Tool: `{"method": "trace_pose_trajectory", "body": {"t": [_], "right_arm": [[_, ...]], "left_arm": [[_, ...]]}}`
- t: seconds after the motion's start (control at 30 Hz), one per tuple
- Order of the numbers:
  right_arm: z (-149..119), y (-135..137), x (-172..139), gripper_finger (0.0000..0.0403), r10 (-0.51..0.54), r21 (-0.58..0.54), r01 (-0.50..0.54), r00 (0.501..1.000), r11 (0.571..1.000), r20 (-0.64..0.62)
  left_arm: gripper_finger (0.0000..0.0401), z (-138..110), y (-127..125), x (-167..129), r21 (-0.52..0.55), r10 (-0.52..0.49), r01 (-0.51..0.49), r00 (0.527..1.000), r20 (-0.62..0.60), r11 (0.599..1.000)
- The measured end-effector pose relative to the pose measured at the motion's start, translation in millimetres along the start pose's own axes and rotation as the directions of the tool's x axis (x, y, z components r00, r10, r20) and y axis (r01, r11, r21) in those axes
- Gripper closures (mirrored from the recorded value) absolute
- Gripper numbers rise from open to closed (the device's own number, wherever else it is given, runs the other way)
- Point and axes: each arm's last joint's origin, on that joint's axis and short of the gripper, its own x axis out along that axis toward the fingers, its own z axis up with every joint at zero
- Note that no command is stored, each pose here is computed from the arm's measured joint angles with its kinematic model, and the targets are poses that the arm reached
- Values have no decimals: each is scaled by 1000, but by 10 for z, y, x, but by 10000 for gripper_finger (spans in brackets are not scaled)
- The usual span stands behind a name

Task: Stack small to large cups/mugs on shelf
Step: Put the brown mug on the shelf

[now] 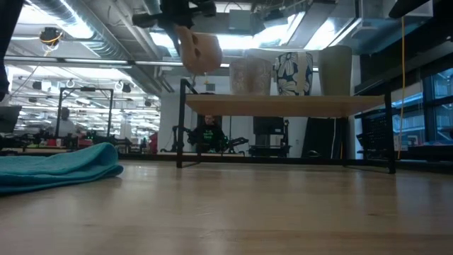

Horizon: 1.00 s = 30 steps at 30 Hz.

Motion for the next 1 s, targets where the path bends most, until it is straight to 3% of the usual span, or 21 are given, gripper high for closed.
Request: {"method": "trace_pose_trajectory", "body": {"t": [0.27,0.63,1.0], "right_arm": [[0,-1,0,190,-1,-1,1,1000,1000,0],[-6,4,0,190,1,4,-1,1000,1000,-12],[-4,1,1,190,-1,2,1,1000,1000,-11]], "left_arm": [[385,231,-36,104,-64,-70,72,997,27,995],[385,497,-38,376,-94,-55,56,998,16,994],[385,612,1,485,-104,-36,36,999,0,994]]}}
